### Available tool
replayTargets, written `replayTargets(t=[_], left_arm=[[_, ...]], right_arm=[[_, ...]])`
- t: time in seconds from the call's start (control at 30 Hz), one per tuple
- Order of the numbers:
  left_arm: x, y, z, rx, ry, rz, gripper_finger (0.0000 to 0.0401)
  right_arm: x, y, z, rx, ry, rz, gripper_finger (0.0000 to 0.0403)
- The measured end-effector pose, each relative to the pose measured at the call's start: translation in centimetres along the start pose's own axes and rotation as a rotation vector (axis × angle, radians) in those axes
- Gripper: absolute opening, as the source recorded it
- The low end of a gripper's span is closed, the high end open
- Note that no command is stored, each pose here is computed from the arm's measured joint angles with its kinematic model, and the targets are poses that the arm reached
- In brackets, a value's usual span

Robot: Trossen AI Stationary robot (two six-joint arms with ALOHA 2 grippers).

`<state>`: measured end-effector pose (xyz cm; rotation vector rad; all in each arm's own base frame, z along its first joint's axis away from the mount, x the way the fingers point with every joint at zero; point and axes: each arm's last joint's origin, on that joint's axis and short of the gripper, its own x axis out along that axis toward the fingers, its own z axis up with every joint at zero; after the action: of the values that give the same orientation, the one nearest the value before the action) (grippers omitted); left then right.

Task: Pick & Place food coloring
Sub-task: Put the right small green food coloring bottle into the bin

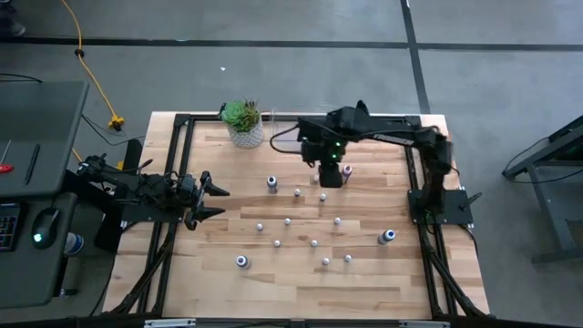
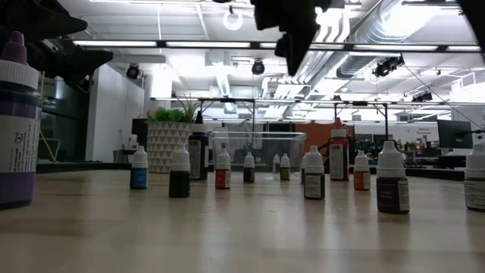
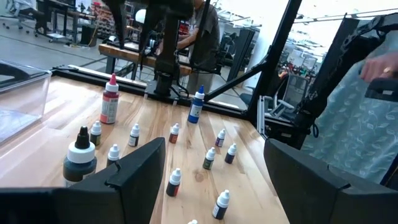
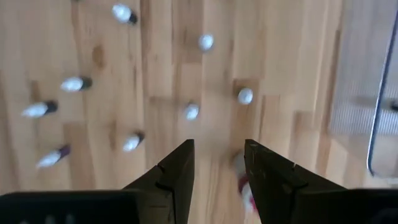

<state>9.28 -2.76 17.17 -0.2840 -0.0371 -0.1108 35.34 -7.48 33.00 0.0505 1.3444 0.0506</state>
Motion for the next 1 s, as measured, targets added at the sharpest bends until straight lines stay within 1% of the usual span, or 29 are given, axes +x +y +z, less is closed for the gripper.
replayTargets(t=[0.13,0.3,0.37,0.47,0.57,0.7,0.83,1.0], left_arm=[[0.0,0.0,0.0,0.0,0.0,0.0,0.0271],[0.0,0.0,0.0,0.0,0.0,0.0,0.0271],[0.0,0.0,0.0,0.0,0.0,0.0,0.0271],[0.0,0.0,0.0,0.0,0.0,0.0,0.0271],[0.0,0.0,0.0,0.0,0.0,0.0,0.0271],[0.0,0.0,0.0,0.0,0.0,0.0,0.0271],[0.0,0.0,0.0,0.0,0.0,0.0,0.0271],[0.0,0.0,0.0,0.0,0.0,0.0,0.0271]], right_arm=[[1.6,0.3,-2.1,-0.005,-0.113,-0.016,0.013],[5.9,0.1,-3.7,0.047,-0.178,-0.032,0.013],[7.1,0.0,-3.9,0.05,-0.203,-0.055,0.013],[8.5,-0.3,-4.2,0.059,-0.186,-0.119,0.013],[9.4,-0.8,-4.1,0.095,-0.156,-0.179,0.0132],[10.3,-1.6,-3.5,0.112,-0.156,-0.151,0.0144],[11.8,-2.2,-3.4,0.126,-0.126,-0.108,0.0169],[12.0,-2.5,-3.4,0.15,-0.127,-0.096,0.02]])
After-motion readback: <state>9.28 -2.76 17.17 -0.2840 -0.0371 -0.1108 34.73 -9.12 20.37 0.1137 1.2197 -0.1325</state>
